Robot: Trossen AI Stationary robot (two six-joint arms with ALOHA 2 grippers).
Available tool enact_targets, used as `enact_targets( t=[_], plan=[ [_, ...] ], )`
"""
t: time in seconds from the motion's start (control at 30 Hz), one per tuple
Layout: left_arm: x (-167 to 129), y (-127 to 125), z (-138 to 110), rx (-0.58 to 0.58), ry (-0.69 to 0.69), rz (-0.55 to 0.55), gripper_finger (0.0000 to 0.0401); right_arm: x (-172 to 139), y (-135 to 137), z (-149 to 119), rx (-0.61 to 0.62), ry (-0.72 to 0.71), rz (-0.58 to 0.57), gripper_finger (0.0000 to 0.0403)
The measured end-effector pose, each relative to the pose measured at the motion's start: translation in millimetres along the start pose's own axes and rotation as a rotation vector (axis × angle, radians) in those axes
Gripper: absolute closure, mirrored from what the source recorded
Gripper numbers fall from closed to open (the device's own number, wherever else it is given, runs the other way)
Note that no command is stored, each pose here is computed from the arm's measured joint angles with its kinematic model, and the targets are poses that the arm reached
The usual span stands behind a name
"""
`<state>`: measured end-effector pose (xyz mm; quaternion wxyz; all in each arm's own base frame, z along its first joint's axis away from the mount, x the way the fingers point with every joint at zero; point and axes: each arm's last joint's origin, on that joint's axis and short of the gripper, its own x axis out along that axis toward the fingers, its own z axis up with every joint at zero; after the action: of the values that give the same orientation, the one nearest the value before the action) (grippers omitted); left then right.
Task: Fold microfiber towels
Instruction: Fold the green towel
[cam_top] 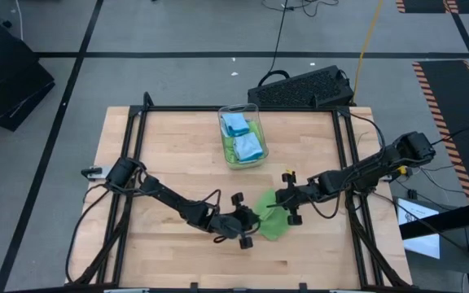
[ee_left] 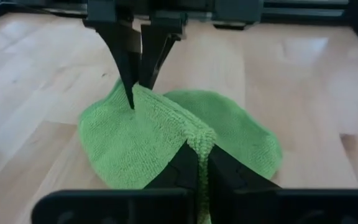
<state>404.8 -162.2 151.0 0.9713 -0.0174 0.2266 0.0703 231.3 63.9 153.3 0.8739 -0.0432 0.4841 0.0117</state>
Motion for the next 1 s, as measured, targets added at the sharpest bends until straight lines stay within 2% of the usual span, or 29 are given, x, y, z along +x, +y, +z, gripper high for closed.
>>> enact_targets(
  t=[0.13,0.23,0.37,0.53,0.7,0.87,0.93,1.0],
  plan=[
    [0.0,-1.5,2.1,-0.016,-0.014,-0.036,0.0370,0.0,0.4,-1.1,-0.040,0.014,0.020,0.0390],
    [-1.0,-4.8,1.6,-0.035,-0.001,-0.097,0.0345,0.7,-0.7,-5.4,-0.076,0.047,0.004,0.0372],
    [-1.1,-7.1,4.0,-0.069,-0.004,-0.180,0.0304,0.5,-0.7,-4.8,-0.106,0.043,0.006,0.0330],
    [-0.9,-6.4,3.3,-0.067,0.000,-0.169,0.0258,-4.1,0.9,-3.8,-0.134,0.027,0.040,0.0266],
    [-0.8,-6.0,3.0,-0.068,0.002,-0.155,0.0249,-19.5,3.1,-0.9,-0.051,-0.010,0.190,0.0215],
    [-0.4,-4.1,2.9,-0.063,-0.009,-0.103,0.0255,-34.0,5.8,-1.1,0.047,-0.005,0.366,0.0198],
    [-0.5,-4.4,3.9,-0.067,-0.019,-0.101,0.0255,-38.1,4.6,-0.5,0.073,-0.019,0.354,0.0201],
    [-0.5,-8.3,0.7,-0.038,-0.020,-0.109,0.0255,-39.8,2.3,0.9,0.103,-0.046,0.282,0.0206]
  ],
)
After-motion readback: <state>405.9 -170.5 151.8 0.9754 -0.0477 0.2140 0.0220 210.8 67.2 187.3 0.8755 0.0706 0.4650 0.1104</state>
